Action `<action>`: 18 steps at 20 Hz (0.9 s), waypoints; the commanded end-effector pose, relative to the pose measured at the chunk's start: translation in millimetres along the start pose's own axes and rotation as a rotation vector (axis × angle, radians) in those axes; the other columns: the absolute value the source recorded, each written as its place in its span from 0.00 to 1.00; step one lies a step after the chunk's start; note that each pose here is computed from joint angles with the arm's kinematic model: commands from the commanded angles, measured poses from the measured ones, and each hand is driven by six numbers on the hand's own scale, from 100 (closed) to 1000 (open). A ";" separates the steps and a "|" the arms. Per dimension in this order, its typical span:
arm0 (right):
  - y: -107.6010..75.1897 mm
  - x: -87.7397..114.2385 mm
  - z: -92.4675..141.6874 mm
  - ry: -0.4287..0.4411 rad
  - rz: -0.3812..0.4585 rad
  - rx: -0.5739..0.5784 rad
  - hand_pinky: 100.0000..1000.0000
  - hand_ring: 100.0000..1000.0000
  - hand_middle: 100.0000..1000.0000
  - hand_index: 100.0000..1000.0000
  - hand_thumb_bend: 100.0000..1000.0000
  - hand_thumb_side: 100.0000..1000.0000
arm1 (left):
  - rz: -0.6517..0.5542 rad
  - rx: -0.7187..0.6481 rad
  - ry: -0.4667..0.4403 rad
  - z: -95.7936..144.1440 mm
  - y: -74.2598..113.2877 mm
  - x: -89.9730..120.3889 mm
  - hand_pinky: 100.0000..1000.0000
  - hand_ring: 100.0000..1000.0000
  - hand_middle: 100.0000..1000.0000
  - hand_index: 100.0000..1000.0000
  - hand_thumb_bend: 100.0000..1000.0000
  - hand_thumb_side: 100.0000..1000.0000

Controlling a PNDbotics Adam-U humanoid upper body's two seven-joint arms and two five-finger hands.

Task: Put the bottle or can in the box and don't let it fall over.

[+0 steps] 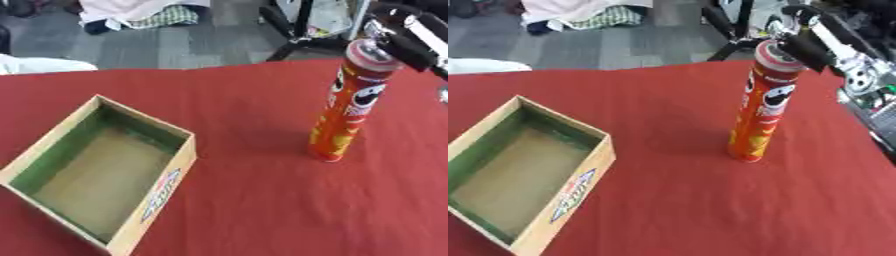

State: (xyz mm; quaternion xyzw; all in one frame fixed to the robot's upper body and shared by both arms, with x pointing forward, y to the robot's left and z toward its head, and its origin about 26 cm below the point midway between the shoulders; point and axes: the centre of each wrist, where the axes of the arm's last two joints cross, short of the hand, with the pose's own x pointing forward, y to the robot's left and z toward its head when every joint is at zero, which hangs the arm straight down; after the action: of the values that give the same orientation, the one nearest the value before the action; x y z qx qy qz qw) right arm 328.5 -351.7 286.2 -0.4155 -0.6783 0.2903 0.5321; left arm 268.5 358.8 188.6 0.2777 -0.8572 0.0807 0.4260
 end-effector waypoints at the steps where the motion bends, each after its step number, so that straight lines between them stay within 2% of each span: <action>1: -14.7 6.5 2.0 -0.022 0.022 -0.031 0.89 1.00 1.00 0.96 0.00 1.00 | -0.010 -0.001 -0.041 -6.5 3.5 8.5 0.86 0.75 0.81 0.71 0.48 0.40; 18: -11.4 11.7 5.3 -0.038 0.013 -0.015 0.87 1.00 0.99 0.96 0.00 1.00 | -0.008 -0.003 -0.044 -7.0 3.1 8.8 0.86 0.75 0.81 0.71 0.48 0.40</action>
State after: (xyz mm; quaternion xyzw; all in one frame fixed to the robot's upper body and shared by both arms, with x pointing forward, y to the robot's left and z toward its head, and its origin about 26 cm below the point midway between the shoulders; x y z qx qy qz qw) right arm 324.5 -346.5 286.7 -0.4083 -0.6823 0.2949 0.5299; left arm 268.7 358.7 188.9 0.2770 -0.8581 0.0799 0.4250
